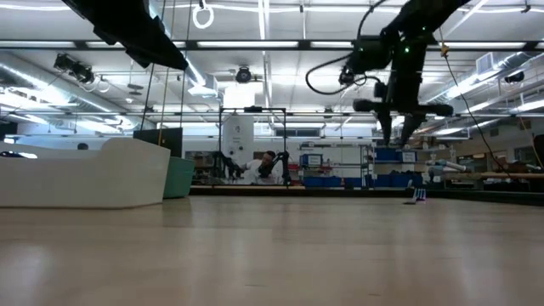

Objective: Sort silverware by color (type)
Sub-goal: Put the blue fork into the white bin

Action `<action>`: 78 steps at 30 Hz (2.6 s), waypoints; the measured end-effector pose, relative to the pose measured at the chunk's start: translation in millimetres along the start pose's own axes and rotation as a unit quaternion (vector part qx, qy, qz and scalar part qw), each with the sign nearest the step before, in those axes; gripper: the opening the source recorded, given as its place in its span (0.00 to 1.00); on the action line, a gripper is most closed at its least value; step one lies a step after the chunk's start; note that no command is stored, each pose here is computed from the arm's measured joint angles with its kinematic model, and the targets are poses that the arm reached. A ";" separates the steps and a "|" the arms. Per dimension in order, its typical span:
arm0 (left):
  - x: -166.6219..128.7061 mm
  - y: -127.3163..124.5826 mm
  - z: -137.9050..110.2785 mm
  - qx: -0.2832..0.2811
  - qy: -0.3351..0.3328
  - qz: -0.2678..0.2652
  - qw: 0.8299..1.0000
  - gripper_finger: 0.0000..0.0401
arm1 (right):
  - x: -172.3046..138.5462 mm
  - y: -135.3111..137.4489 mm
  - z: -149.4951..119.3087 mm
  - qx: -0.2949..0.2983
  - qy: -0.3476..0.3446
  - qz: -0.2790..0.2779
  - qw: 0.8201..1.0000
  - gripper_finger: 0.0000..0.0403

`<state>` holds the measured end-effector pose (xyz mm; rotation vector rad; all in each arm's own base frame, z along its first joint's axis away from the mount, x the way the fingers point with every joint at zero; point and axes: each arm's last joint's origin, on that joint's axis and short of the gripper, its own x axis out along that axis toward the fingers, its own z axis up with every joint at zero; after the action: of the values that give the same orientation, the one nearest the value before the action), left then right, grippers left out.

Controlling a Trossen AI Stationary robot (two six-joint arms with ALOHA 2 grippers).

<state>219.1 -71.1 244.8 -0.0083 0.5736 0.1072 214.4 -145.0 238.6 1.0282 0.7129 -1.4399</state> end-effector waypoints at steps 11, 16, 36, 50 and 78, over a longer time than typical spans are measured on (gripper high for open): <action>0.0 -1.0 5.8 0.043 -0.027 -0.004 0.999 0.26 | 40.4 -24.4 -23.2 0.076 0.042 -0.025 0.996 0.33; -0.1 -1.0 5.9 0.066 -0.028 -0.003 0.997 0.26 | 53.8 -33.8 -28.2 0.096 0.039 -0.030 0.994 0.33; -1.0 -2.9 15.1 0.192 -0.074 0.000 0.979 0.26 | 83.1 -54.4 -22.4 0.131 0.032 -0.009 0.991 0.33; 6.2 18.4 19.4 0.178 -0.066 0.041 0.981 0.26 | 102.7 -44.0 -21.6 0.081 0.054 -0.057 0.994 0.31; 10.8 36.2 20.6 0.136 -0.054 0.072 0.987 0.26 | 74.7 -43.1 -16.0 -0.130 0.087 0.045 0.987 0.03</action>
<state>235.5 -33.3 257.0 0.3036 0.4770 0.1683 179.4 -157.8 159.1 0.9749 0.9417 -1.1542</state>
